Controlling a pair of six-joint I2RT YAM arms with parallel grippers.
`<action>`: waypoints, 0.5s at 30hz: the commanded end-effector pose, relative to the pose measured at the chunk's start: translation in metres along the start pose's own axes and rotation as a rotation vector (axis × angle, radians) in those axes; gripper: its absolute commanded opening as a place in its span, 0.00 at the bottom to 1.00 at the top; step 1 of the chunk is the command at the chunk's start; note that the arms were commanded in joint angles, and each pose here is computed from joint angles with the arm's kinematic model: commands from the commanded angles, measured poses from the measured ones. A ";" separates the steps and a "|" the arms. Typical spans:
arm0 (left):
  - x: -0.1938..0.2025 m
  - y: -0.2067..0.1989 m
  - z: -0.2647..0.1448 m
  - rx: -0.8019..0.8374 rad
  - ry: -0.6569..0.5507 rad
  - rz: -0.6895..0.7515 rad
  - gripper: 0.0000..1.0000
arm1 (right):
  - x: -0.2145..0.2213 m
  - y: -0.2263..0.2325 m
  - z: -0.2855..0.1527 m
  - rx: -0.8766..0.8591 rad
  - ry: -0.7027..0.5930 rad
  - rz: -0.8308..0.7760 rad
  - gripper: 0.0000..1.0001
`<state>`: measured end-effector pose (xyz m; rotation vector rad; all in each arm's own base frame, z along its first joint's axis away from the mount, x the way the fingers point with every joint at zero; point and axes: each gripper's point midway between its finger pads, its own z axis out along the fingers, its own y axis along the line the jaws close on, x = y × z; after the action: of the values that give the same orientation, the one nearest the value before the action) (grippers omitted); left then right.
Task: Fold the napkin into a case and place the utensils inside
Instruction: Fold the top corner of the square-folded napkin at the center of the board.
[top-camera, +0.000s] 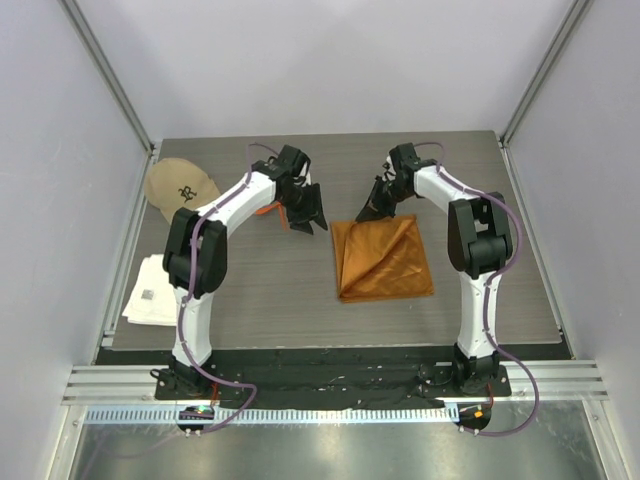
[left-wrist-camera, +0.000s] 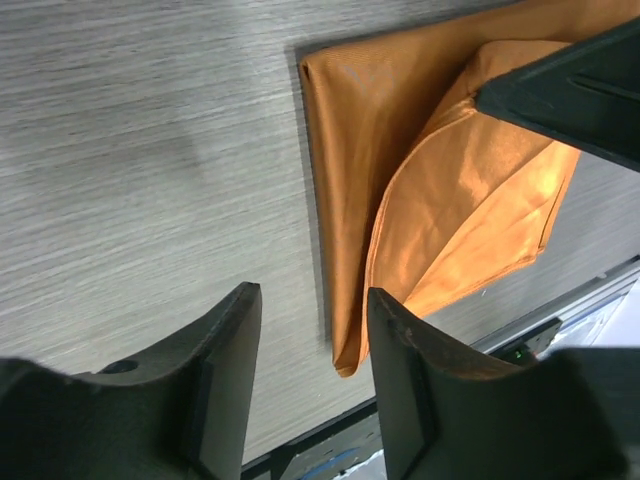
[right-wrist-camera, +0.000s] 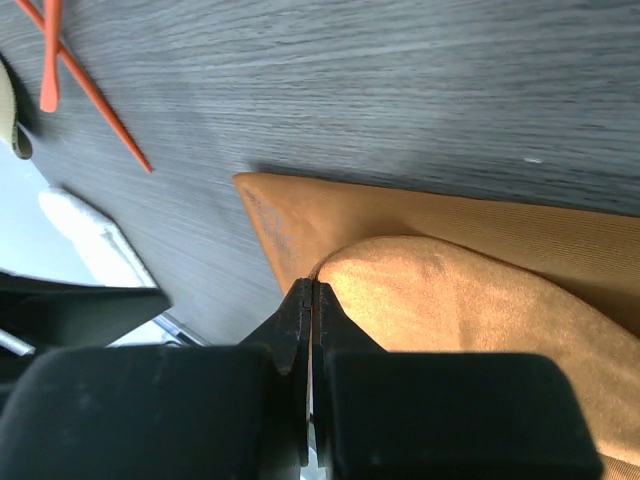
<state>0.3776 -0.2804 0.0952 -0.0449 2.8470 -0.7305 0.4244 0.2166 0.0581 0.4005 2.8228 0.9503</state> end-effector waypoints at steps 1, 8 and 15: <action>-0.004 -0.005 0.007 0.049 -0.021 -0.036 0.45 | -0.003 0.025 -0.006 -0.071 0.002 -0.039 0.01; 0.019 0.000 0.017 0.066 0.023 -0.061 0.34 | 0.013 0.032 0.007 -0.080 0.047 -0.074 0.01; 0.072 -0.026 0.011 0.167 0.109 -0.041 0.11 | 0.016 0.035 0.006 -0.086 0.051 -0.092 0.01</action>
<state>0.3294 -0.2856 0.0406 -0.1328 2.9782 -0.8034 0.4102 0.2450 0.0575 0.2988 2.8557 1.0275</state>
